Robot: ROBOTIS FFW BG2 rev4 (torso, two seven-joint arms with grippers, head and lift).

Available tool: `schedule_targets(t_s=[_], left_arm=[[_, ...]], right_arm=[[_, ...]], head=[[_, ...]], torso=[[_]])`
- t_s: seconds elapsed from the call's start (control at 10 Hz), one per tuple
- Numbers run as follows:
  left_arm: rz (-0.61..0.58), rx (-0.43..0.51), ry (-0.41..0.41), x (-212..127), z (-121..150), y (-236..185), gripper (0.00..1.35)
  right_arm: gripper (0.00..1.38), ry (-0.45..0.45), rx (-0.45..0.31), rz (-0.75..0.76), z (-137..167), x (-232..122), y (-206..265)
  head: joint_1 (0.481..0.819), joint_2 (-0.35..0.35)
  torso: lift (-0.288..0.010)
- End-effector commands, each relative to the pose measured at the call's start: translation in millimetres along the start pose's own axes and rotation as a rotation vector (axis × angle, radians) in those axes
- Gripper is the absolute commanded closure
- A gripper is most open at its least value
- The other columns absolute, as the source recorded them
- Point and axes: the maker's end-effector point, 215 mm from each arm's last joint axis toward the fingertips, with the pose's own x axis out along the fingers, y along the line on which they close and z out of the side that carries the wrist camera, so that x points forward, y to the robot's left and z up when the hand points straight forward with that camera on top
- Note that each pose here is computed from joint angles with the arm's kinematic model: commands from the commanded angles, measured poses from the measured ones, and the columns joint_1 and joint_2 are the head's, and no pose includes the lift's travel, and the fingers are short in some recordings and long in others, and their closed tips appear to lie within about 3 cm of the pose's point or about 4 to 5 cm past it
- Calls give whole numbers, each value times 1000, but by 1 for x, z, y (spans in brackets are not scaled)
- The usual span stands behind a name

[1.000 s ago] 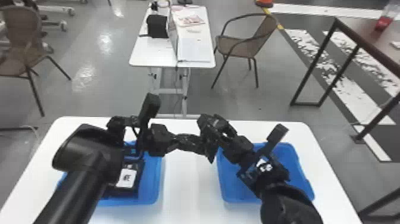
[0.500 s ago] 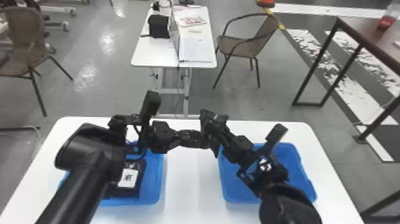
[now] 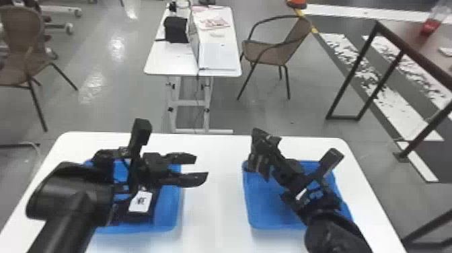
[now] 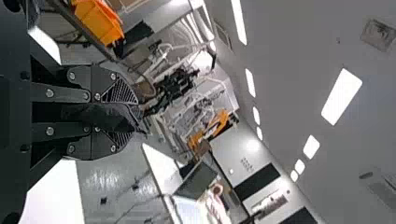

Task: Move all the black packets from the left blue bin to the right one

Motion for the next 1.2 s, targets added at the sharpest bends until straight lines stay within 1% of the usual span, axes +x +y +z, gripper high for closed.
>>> schedule_targets(t_s=[0.0, 0.2, 0.3, 0.4, 0.5, 0.6, 0.7, 0.8, 0.9, 1.0, 1.1], left_arm=[[77, -82, 5, -36, -29, 13, 159], [187, -199, -2, -81, -60, 31, 159], [254, -274, 20, -104, -78, 39, 159], [307, -351, 22, -120, -93, 45, 160], [353, -396, 42, -133, -105, 47, 159], [406, -442, 97, -144, -120, 50, 159], [435, -498, 125, -149, -132, 49, 163], [443, -543, 156, -151, -142, 46, 165], [499, -476, 254, -167, -143, 55, 165], [568, -427, 392, -202, -147, 66, 165], [616, -398, 475, -230, -151, 75, 165]], right_arm=[[1280, 36, 20, -100, -11, -26, -52], [1193, 118, 15, -260, -35, -60, -111], [927, 166, 31, -336, -50, -78, -137], [504, 177, 51, -364, -56, -85, -146], [76, 141, 45, -367, -45, -81, -144], [50, 58, 42, -341, -22, -71, -131], [154, -32, 45, -305, 3, -61, -109], [214, -93, 36, -263, 24, -51, -86], [239, -133, 31, -228, 40, -50, -67], [240, -151, 33, -207, 46, -52, -53], [240, -153, 43, -190, 46, -54, -43]], head=[[695, -123], [695, -128], [695, -126], [695, -119], [695, -114], [695, -99], [695, -81], [695, -70], [695, -55], [695, -40], [695, -17]], torso=[[0], [0], [0], [0], [0], [0], [0], [0], [0], [0], [0]])
